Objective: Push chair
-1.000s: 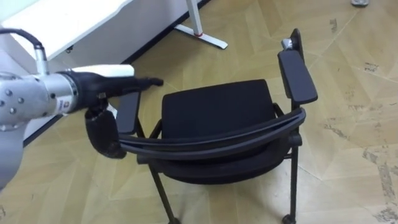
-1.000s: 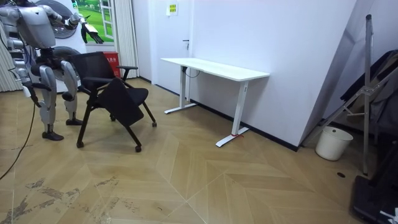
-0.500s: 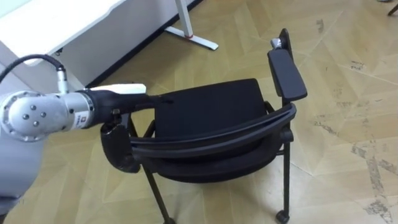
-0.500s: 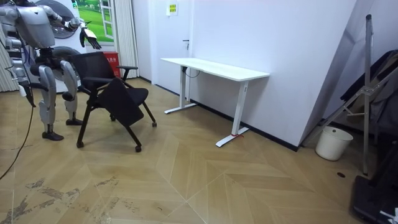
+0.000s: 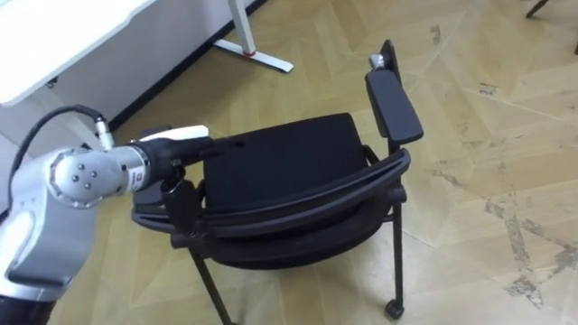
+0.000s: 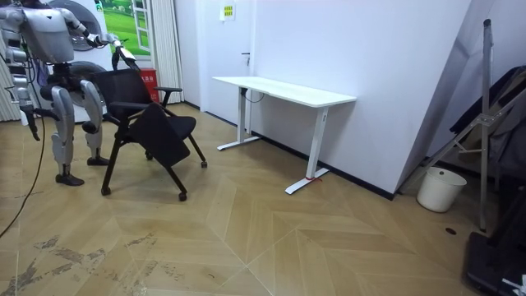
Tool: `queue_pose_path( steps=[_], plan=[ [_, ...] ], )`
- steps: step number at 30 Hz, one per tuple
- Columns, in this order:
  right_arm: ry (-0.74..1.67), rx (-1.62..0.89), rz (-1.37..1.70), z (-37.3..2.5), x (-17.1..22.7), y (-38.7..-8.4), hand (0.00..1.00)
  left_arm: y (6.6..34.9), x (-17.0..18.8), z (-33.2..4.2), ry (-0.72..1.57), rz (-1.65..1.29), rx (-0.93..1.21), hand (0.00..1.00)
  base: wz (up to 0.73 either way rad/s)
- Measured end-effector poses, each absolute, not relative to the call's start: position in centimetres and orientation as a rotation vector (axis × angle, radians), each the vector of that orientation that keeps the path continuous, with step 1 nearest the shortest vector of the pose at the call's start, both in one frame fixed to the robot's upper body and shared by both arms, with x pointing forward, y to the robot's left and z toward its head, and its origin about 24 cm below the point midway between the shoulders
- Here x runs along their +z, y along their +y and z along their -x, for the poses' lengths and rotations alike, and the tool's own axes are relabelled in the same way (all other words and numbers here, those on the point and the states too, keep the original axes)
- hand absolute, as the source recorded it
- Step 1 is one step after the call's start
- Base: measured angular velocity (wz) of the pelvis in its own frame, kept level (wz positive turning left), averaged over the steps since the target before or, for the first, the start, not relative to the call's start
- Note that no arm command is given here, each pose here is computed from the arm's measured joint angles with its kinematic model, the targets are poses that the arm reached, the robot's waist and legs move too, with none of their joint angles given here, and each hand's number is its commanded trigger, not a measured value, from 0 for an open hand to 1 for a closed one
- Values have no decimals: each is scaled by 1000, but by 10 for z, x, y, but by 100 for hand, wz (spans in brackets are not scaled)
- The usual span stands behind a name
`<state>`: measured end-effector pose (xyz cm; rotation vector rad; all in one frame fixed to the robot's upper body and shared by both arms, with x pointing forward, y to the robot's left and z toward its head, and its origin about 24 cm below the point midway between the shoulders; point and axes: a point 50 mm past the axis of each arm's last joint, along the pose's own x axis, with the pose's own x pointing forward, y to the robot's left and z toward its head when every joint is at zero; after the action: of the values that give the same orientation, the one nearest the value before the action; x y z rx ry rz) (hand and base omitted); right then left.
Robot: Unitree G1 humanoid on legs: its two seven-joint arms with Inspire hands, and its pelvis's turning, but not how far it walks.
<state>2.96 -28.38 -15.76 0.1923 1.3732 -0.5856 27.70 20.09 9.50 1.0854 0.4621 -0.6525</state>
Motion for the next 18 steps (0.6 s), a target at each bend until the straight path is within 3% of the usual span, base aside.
queue_pose_path(
  steps=[18],
  plan=[
    [1366, -594, -191, -29, -160, -276, 0, 213, 41, -281, 647, -983, -589, 0, -1]
  ],
)
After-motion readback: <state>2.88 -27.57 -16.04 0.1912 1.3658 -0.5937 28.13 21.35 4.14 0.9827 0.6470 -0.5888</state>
